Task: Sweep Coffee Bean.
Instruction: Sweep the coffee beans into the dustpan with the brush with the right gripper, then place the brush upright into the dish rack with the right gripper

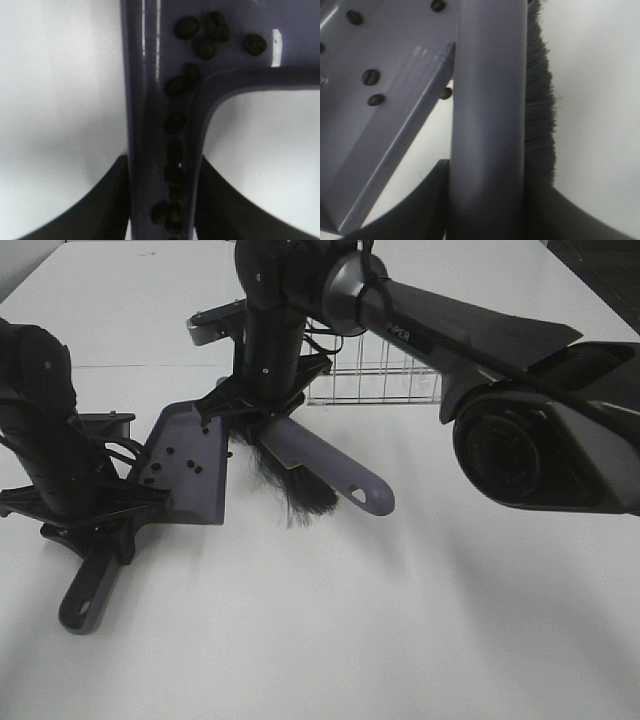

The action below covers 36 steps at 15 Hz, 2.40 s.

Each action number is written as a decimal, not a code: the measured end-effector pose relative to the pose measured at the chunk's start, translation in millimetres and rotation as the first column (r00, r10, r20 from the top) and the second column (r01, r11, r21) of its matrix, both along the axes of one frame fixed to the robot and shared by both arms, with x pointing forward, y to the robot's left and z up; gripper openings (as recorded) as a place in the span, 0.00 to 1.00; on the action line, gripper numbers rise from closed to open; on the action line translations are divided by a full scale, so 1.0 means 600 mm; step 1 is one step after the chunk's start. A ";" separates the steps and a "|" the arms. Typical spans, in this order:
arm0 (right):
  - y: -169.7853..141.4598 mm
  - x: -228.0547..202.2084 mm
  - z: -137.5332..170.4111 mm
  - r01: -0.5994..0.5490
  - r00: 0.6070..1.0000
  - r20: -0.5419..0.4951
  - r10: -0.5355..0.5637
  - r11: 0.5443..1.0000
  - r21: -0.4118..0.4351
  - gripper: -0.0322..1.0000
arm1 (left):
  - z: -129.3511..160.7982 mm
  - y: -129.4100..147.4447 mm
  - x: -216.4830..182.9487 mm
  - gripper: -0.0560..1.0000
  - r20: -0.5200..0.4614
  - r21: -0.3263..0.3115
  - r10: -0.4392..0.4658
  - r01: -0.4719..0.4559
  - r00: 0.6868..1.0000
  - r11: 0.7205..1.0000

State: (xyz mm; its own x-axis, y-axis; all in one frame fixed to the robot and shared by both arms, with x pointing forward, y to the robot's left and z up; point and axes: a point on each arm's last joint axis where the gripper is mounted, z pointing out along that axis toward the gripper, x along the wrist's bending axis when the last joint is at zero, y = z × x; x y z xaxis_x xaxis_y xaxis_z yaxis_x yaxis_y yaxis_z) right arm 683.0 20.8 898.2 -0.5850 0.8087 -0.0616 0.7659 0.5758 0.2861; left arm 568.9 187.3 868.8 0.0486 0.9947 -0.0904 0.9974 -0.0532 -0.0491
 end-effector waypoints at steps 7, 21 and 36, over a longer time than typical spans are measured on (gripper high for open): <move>0.054 -0.049 0.036 -0.057 0.997 0.041 0.058 0.998 -0.027 0.30 | 0.000 0.000 0.000 0.36 0.000 -0.001 0.001 -0.001 1.000 1.000; -0.042 0.024 0.008 0.117 0.993 0.006 -0.116 0.993 -0.022 0.30 | 0.000 0.000 0.000 0.36 -0.001 -0.001 0.001 -0.001 1.000 1.000; 0.044 -0.024 0.062 0.061 0.998 0.005 -0.062 0.989 0.134 0.30 | 0.000 0.000 0.000 0.36 -0.002 -0.001 0.001 -0.001 1.000 1.000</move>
State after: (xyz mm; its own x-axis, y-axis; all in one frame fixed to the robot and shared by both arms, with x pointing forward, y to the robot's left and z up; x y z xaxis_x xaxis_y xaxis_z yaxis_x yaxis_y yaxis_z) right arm 668.3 47.1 935.7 -0.5336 0.8446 0.0447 0.7958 0.4835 0.3645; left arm 568.7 187.2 868.8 0.0471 0.9947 -0.0914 0.9973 -0.0519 -0.0514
